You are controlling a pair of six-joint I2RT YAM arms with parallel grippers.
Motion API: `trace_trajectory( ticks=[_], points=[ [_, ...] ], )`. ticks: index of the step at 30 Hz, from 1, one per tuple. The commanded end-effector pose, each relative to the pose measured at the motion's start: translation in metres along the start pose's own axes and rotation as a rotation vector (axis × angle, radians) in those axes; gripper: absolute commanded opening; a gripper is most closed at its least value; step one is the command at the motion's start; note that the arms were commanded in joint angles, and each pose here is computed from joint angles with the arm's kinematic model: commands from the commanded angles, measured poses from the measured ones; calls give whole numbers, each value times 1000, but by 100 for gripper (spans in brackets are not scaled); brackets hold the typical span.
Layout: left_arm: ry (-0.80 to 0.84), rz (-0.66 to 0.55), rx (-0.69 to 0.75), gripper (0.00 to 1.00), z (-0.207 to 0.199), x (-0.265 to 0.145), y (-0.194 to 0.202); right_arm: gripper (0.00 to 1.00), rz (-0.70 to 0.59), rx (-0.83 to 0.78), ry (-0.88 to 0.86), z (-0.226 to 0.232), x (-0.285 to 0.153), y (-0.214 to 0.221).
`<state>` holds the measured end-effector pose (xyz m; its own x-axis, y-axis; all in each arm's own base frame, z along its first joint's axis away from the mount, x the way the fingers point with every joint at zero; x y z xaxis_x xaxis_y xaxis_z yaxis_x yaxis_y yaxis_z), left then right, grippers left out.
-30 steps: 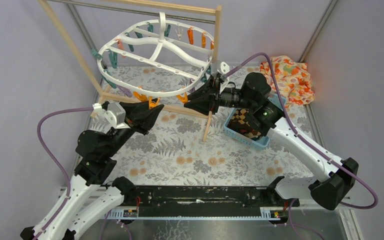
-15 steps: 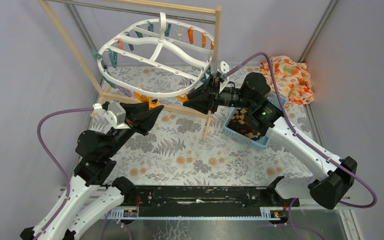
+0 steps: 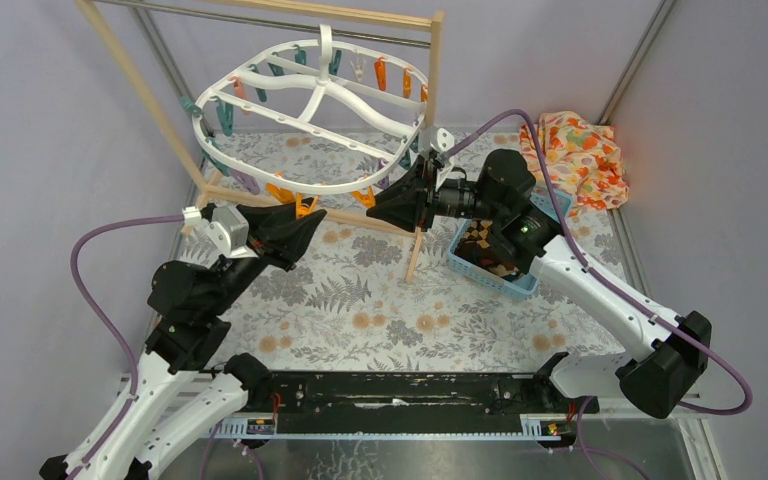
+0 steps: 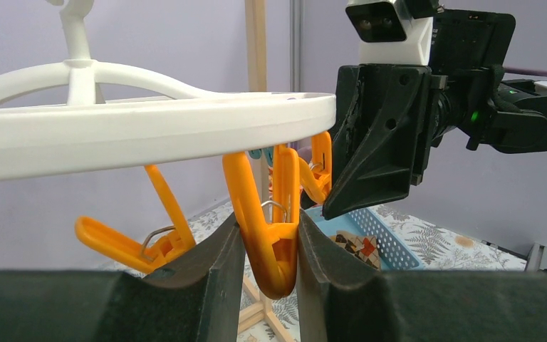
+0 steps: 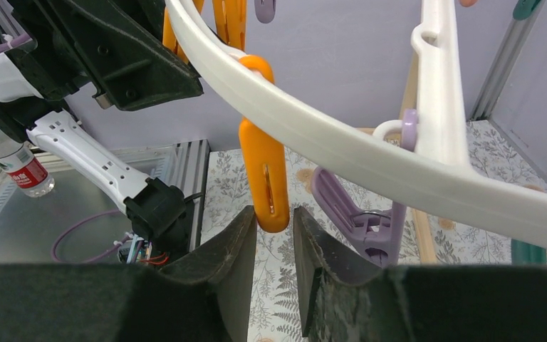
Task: Clip the socks to the hanger
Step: Open the clamp at the hanger.
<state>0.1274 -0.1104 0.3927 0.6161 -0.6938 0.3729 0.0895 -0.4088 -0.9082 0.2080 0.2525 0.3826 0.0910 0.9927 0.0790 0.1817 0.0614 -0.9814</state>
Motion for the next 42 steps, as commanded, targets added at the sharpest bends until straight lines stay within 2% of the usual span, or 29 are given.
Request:
trace_trajectory(
  ticks=[1, 7, 12, 18, 20, 24, 26, 32, 37, 42],
  points=[
    [47, -49, 16, 2, -8, -2, -17, 31, -67, -54, 4, 2, 0, -17],
    [45, -42, 14, 2, -8, -3, -15, 29, -79, -64, 3, 2, 0, -22],
    [43, -33, 11, 3, -6, -2, -12, 19, -84, -67, -1, 3, -1, -24],
    [37, -15, 5, 6, -5, -4, -5, 0, -83, -64, -1, 5, -3, -22],
    [29, -13, 1, 16, -4, -6, -3, 0, -85, -57, 0, 5, -3, -22],
    [11, -4, -16, 51, -3, -8, 0, 0, -86, -39, -1, 7, -4, -21],
    [7, -1, -30, 64, -3, -8, 1, 0, -87, -28, 2, 6, -3, -21],
    [-36, 6, -91, 73, -2, -7, 3, 0, -84, -17, 29, 5, -3, -20],
    [-149, -24, -166, 98, 2, -11, 1, 0, -69, -35, 71, 2, -4, -20],
    [-317, -64, -298, 99, 10, -11, 0, 0, -47, -54, 110, -1, -2, -18]
  ],
)
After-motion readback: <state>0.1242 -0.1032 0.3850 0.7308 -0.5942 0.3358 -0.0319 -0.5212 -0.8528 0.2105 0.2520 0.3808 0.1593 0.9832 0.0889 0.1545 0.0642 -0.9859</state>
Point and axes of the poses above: each gripper's point midway between its finger pads, its own x axis out along the fingers, its own z axis along the line the jaws close on, y = z × x, the point moved 10 cm from there along -x, back along the fingers, and after that the axes turned 14 degrees about -x, right-handed, at the moved point
